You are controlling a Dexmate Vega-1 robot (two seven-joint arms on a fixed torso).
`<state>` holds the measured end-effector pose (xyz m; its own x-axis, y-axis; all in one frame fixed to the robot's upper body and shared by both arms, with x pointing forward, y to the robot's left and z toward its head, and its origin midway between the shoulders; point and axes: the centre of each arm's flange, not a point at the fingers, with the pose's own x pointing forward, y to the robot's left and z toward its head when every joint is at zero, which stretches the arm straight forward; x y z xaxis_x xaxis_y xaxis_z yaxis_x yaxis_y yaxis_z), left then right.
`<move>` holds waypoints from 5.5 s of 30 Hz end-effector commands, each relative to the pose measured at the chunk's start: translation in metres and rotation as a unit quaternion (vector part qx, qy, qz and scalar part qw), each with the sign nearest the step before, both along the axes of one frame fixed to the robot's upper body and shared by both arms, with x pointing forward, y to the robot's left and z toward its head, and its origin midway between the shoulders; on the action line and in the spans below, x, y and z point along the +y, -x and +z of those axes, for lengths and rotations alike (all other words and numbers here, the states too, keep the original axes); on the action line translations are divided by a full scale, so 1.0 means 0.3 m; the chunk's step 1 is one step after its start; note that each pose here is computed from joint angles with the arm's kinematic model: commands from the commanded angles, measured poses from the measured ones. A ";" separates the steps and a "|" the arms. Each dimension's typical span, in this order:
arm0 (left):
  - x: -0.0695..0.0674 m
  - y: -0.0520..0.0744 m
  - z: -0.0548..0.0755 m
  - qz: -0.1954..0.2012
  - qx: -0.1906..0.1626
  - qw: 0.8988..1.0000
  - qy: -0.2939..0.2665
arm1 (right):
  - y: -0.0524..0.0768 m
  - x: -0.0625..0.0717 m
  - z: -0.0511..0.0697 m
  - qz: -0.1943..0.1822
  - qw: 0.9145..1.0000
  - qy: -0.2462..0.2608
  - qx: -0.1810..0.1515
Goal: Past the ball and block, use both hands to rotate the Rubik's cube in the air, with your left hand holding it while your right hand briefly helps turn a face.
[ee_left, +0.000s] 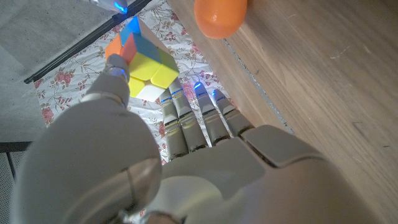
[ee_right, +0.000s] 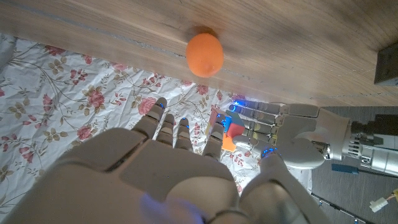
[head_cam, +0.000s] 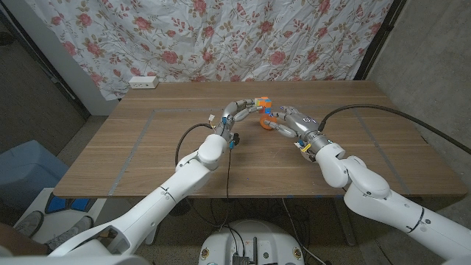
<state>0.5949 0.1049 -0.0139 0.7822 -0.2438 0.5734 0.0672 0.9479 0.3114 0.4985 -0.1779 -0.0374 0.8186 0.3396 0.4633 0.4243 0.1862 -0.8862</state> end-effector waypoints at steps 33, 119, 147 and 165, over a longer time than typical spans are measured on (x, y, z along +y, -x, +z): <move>0.175 0.080 0.116 0.056 -0.028 0.975 -0.213 | -0.024 -0.146 0.083 0.086 0.978 -0.190 -0.016; 0.187 0.077 0.181 0.157 -0.103 0.758 -0.624 | -0.296 -0.399 0.026 0.265 0.809 -0.521 0.054; 0.180 0.071 0.185 0.165 -0.060 0.726 -0.665 | -0.352 -0.395 0.002 0.273 0.796 -0.535 0.070; 0.171 0.078 0.187 0.154 -0.039 0.707 -0.689 | -0.351 -0.396 -0.013 0.272 0.790 -0.546 0.067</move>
<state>0.5731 0.1574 0.0418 0.8907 -0.4522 0.0467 -0.1813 -0.2592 0.9487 0.6046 -0.2962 -0.0384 0.7538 0.1299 0.6441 -0.0714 0.9906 -0.1163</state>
